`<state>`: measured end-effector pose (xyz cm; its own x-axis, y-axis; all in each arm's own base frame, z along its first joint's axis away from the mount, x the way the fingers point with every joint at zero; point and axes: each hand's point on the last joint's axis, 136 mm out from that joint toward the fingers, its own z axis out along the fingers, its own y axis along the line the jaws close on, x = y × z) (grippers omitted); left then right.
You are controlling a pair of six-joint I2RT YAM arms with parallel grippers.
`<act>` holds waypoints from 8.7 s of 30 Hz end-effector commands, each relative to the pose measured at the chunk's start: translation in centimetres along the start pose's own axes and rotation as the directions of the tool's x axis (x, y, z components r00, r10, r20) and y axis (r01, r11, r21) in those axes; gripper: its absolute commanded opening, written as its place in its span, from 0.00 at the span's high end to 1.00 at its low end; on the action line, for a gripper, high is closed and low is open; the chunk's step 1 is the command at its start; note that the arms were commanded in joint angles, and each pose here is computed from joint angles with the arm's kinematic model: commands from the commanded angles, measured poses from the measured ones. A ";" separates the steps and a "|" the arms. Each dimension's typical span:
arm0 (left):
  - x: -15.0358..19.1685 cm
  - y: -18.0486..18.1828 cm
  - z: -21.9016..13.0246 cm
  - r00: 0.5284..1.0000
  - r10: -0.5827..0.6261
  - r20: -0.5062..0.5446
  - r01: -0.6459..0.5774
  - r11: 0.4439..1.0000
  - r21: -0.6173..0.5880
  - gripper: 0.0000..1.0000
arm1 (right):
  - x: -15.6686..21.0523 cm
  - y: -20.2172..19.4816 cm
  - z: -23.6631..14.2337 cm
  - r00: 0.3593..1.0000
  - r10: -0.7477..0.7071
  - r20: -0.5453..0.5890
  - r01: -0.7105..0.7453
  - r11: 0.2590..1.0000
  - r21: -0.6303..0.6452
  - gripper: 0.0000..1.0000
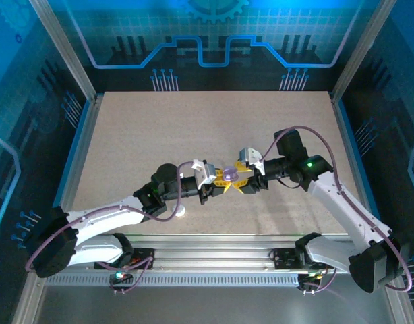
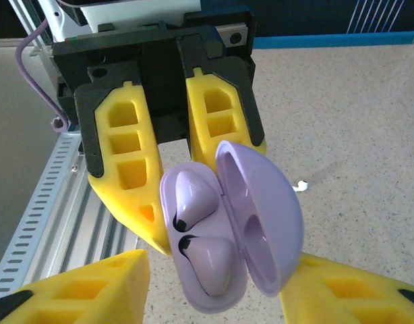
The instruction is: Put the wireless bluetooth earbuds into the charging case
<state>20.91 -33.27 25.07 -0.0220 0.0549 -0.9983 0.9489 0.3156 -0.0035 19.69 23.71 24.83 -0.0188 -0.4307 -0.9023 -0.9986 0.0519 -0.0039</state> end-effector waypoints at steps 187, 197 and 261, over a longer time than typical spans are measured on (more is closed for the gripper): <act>2.1 7.0 4.7 0.971 -0.076 -0.225 0.012 0.962 -0.274 0.25 | 27.2 -22.8 -13.0 0.315 0.871 -0.377 -0.661 0.487 0.571 0.58; 1.5 8.5 1.6 0.967 -0.153 -0.204 0.069 0.928 -0.367 0.24 | 22.1 -21.6 -12.0 0.406 0.876 -0.260 -0.661 0.478 0.578 0.56; 11.6 17.9 -27.0 0.351 -0.877 0.329 0.522 -0.109 -0.846 0.18 | 10.1 2.8 21.4 -0.315 0.917 0.247 -0.486 -0.379 0.788 0.37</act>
<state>29.81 -1.27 15.57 -0.7197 -0.5684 -0.3987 -0.3757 0.8017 -0.4649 19.16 38.29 7.40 -0.9560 0.2739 0.1048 0.2880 0.9443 0.1592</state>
